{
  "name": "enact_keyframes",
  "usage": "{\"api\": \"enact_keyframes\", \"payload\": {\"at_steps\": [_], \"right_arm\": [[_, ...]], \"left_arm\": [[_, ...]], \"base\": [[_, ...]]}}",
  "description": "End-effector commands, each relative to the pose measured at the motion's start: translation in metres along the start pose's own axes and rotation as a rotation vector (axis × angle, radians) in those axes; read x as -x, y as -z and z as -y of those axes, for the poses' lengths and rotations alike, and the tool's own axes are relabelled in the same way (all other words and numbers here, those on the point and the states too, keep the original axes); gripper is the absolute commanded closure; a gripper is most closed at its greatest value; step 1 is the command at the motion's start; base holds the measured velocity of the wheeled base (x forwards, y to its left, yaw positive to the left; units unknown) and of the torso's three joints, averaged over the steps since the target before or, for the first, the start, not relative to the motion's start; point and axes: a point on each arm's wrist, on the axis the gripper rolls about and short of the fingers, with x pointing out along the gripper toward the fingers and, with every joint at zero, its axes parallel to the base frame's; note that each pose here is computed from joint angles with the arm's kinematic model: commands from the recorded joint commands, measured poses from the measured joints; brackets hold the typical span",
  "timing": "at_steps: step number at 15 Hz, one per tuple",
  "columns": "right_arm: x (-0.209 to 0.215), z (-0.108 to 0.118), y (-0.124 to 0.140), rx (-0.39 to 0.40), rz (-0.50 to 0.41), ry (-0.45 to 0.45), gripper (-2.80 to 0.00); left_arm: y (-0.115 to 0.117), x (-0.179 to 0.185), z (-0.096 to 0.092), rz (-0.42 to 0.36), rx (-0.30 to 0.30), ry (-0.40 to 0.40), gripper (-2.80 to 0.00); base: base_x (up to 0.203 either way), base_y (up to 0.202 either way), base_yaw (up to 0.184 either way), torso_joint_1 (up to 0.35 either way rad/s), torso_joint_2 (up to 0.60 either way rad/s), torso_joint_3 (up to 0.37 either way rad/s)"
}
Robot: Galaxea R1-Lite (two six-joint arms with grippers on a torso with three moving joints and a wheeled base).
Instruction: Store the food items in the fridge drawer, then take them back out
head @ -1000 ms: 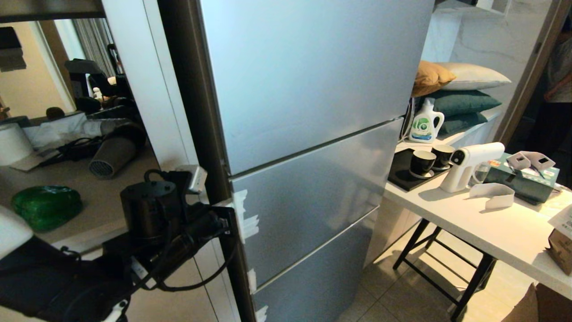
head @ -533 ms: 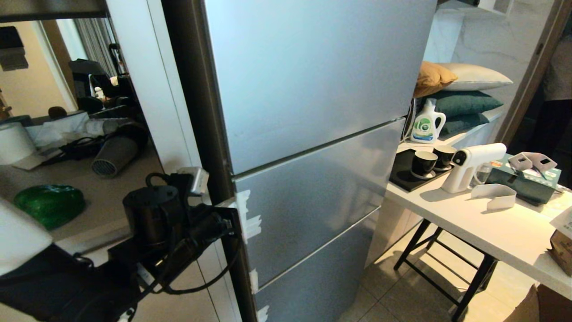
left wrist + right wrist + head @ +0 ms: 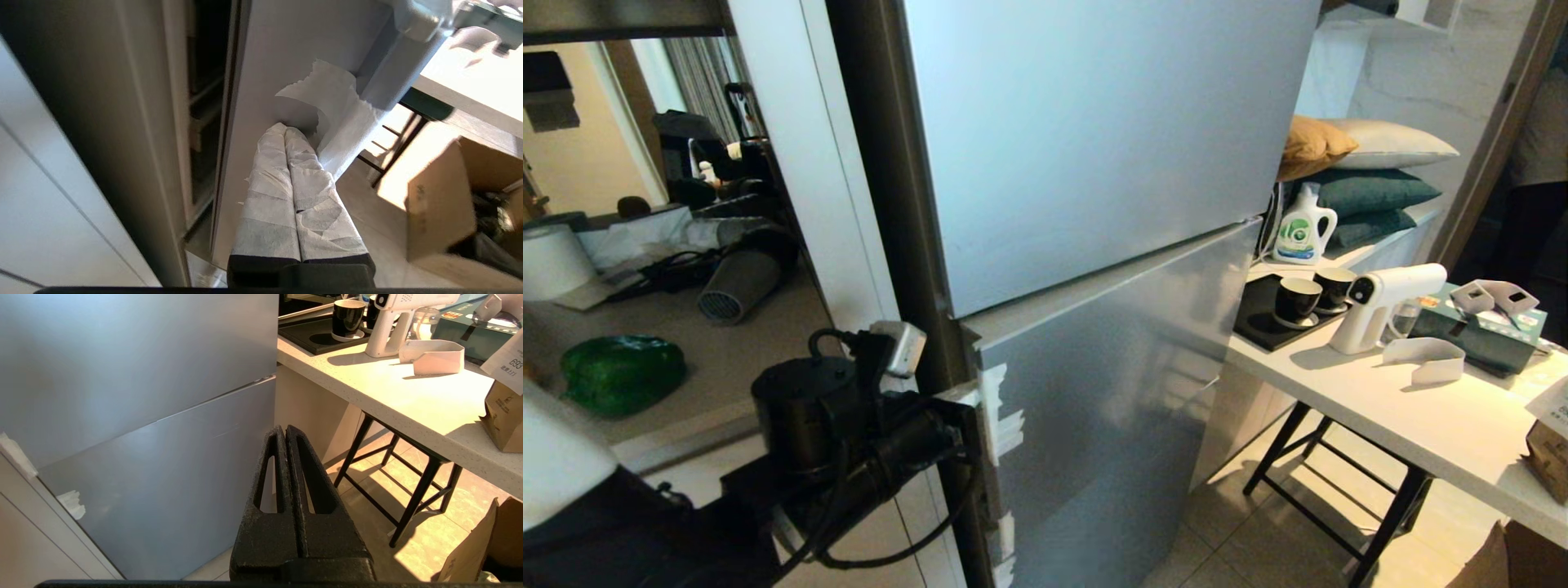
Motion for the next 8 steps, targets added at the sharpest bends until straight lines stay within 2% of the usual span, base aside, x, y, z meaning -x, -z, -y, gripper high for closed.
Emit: {"api": "enact_keyframes", "payload": {"at_steps": [1, 8], "right_arm": [[-0.0001, 0.0, 0.0, 0.0, -0.002, -0.001, 0.0], [-0.0001, 0.0, 0.0, 0.0, -0.002, -0.001, 0.0]], "left_arm": [[0.004, 0.0018, 0.0044, -0.014, -0.005, 0.032, 0.0], [0.01, 0.0065, 0.0144, -0.043, -0.015, 0.096, 0.0]], "base": [[0.0, 0.0, 0.0, 0.0, 0.0, 0.0], [0.0, 0.0, 0.0, 0.0, 0.0, 0.0]]}}
